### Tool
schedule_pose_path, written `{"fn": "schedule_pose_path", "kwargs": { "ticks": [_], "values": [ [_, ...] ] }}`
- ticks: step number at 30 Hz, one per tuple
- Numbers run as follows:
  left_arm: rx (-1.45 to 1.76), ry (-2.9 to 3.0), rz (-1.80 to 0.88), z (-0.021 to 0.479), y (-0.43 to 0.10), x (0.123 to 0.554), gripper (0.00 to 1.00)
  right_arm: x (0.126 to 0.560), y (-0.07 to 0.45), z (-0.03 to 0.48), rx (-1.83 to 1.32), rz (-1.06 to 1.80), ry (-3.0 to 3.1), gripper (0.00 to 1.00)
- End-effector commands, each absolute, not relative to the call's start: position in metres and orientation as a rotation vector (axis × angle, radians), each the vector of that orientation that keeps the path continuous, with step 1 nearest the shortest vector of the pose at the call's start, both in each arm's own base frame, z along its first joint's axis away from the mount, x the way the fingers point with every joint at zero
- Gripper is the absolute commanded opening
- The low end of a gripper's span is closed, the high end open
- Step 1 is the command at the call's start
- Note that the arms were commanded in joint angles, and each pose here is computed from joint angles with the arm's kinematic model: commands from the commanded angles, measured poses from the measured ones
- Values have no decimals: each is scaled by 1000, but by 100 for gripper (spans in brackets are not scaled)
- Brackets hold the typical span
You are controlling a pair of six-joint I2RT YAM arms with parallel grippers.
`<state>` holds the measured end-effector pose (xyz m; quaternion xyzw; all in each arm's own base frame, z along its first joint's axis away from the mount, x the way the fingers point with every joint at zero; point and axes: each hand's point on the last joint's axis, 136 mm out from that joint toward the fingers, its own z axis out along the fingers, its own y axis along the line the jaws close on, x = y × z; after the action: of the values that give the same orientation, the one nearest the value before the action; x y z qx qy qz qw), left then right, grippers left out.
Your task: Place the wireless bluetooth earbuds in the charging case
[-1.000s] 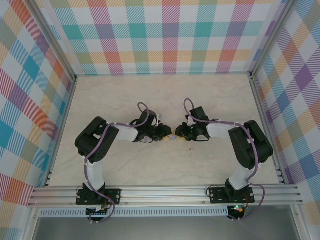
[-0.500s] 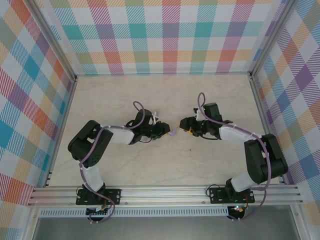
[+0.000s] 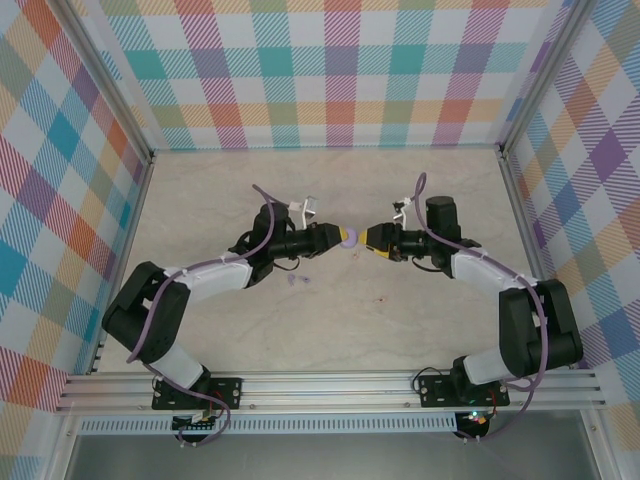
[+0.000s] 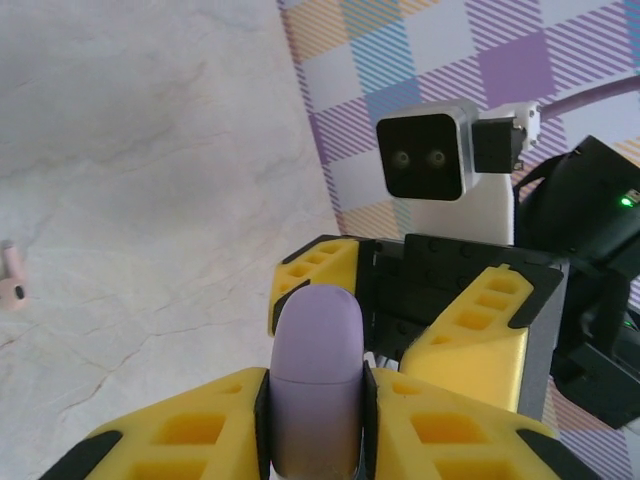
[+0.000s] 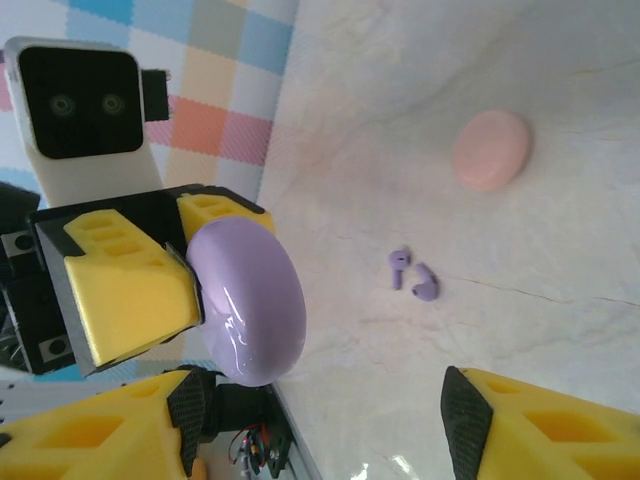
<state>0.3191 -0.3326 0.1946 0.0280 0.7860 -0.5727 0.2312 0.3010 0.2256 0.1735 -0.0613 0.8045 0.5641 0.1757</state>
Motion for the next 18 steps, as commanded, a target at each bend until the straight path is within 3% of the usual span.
{"fn": "schedule_pose_path", "kwargs": {
  "ticks": [1, 18],
  "values": [
    [178, 2040, -1597, 233, -332, 317, 29, 297, 233, 218, -339, 1676, 2119, 67],
    [271, 1967, -1650, 257, -343, 304, 29, 290, 247, 228, -411, 1749, 2079, 63]
  ]
}}
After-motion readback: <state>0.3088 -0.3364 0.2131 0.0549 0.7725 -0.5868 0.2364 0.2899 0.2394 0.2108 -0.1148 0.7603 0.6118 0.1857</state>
